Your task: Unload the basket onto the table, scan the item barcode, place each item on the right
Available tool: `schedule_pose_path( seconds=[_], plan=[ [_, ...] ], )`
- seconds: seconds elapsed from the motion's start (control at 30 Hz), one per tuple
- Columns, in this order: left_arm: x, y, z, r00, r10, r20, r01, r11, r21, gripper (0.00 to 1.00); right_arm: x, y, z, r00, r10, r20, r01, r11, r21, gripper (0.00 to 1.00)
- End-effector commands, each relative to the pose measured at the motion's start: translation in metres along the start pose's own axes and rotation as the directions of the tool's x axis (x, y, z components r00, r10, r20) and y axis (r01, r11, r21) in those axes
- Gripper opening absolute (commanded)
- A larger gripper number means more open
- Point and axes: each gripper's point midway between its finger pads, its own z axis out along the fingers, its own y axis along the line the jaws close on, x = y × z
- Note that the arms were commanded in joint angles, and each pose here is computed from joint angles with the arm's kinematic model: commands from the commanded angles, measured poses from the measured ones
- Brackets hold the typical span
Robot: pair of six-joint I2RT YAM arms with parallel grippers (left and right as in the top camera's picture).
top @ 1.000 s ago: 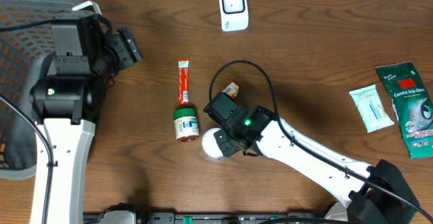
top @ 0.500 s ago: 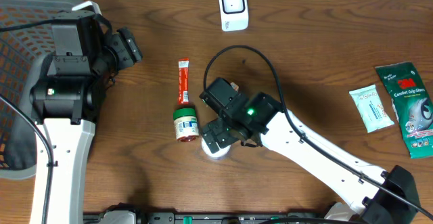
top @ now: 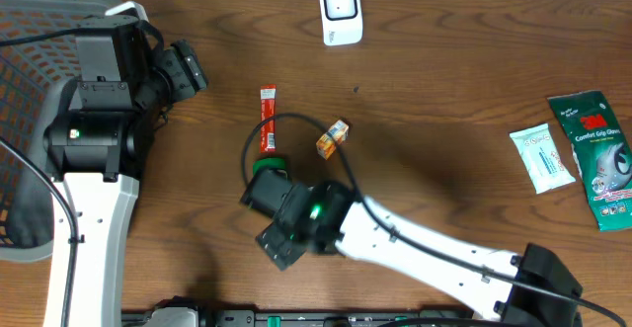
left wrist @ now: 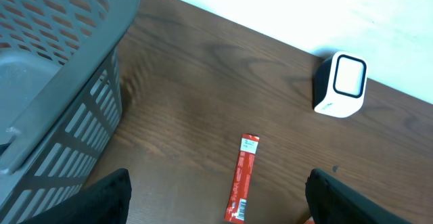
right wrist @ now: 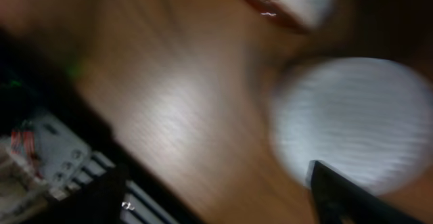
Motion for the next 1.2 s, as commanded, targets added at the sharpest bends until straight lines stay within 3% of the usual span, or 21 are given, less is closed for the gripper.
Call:
schedule_pose_path(
  seconds=[0.0, 0.03, 0.1, 0.37, 0.5, 0.77, 1.17],
  plan=[
    [-0.001, 0.001, -0.001, 1.0, 0.01, 0.002, -0.01, 1.0, -0.001, 0.82, -0.001, 0.025, -0.002, 0.998, -0.056, 0.03, 0.057, 0.998, -0.031, 0.54],
    [-0.001, 0.001, -0.001, 1.0, 0.01, 0.001, -0.01, 1.0, -0.001, 0.82, -0.001, 0.033, -0.002, 0.996, -0.074, 0.043, 0.076, 0.996, -0.04, 0.36],
    [-0.001, 0.001, -0.001, 1.0, 0.01, 0.002, -0.01, 1.0, -0.001, 0.82, -0.002, 0.036, 0.0, 0.995, -0.085, 0.051, 0.087, 0.996, -0.032, 0.23],
    [-0.001, 0.001, -0.001, 1.0, 0.01, 0.001, -0.01, 1.0, -0.001, 0.82, 0.005, 0.022, 0.046, 0.995, -0.091, -0.034, 0.094, 0.993, 0.073, 0.2],
    [-0.001, 0.001, -0.001, 1.0, 0.01, 0.002, -0.01, 1.0, -0.001, 0.82, 0.013, 0.007, 0.067, 0.992, -0.079, -0.097, 0.091, 0.987, 0.134, 0.09],
    [-0.001, 0.001, -0.001, 1.0, 0.01, 0.002, -0.01, 1.0, -0.001, 0.82, 0.022, -0.063, 0.05, 0.992, 0.03, -0.124, 0.026, 0.907, 0.421, 0.11],
    [-0.001, 0.001, -0.001, 1.0, 0.01, 0.002, -0.01, 1.0, -0.001, 0.82, 0.026, -0.12, 0.038, 0.97, 0.194, -0.147, -0.098, 0.865, 0.492, 0.18]
  ],
)
